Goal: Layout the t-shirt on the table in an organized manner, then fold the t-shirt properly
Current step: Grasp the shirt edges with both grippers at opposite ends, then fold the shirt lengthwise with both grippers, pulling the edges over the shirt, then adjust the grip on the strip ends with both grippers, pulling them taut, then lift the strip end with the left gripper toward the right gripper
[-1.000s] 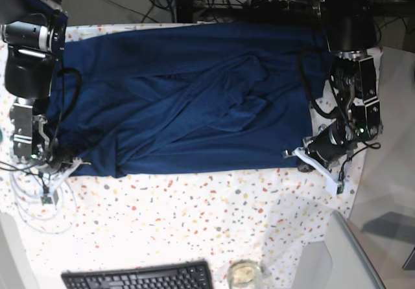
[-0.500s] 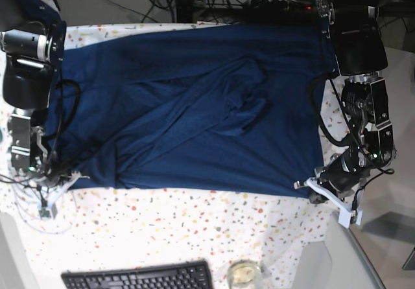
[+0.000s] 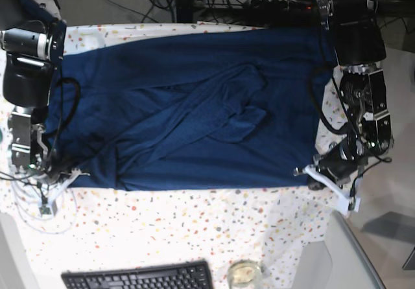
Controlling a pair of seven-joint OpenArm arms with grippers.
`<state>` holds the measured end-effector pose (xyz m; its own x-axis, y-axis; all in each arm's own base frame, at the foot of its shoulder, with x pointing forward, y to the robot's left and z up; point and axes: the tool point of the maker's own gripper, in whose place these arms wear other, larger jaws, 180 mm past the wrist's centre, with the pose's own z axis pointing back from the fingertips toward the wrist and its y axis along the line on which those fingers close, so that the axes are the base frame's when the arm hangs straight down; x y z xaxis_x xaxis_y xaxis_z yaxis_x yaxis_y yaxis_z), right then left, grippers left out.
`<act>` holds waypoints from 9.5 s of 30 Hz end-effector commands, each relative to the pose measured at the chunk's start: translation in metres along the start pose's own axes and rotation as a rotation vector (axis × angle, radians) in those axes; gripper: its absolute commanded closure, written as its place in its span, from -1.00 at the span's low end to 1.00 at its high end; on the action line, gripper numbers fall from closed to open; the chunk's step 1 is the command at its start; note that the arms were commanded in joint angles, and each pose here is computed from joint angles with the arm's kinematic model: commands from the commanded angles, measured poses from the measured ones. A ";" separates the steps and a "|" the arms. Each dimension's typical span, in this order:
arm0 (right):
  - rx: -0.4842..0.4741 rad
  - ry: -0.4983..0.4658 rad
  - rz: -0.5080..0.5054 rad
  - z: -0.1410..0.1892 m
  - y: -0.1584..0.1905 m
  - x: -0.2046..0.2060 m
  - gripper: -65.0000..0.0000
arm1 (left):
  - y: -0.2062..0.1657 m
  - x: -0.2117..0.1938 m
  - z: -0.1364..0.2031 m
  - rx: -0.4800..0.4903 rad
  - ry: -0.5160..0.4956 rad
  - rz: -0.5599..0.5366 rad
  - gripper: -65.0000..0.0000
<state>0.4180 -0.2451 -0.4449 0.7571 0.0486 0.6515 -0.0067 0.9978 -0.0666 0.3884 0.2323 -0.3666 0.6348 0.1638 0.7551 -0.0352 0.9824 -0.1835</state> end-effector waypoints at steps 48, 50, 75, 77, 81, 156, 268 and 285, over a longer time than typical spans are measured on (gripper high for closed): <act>-0.062 0.107 0.112 0.071 -0.036 -0.104 1.00 | 0.026 -0.136 0.112 0.085 0.172 -0.081 1.00; -0.056 0.108 0.107 0.071 -0.033 -0.105 1.00 | 0.024 -0.139 0.111 0.083 0.175 -0.071 1.00; -0.068 -0.010 -0.002 0.075 -0.021 -0.052 0.94 | 0.026 -0.155 0.118 0.090 0.213 -0.065 1.00; -0.059 0.044 -0.013 0.064 -0.026 -0.066 0.99 | 0.027 -0.156 0.119 0.092 0.213 -0.064 1.00; -0.057 0.105 -0.026 0.059 -0.031 -0.090 1.00 | 0.028 -0.156 0.119 0.095 0.213 -0.063 1.00; 0.079 0.230 0.317 0.115 0.061 -0.137 1.00 | 0.028 -0.156 0.121 0.095 0.216 -0.063 1.00; -0.050 0.036 0.223 0.104 0.020 -0.075 0.92 | 0.094 -0.177 0.146 0.055 0.175 0.020 -0.71; 0.012 0.039 0.190 0.101 0.053 -0.083 0.92 | 0.064 -0.206 0.104 -0.081 0.270 0.063 -0.72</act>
<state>0.2768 -0.1885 -0.4389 0.7963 0.2298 0.5596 -0.1672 0.9726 -0.1615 0.1708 0.2688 -0.4724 0.8218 0.1949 0.5354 -0.0404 0.9573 -0.2864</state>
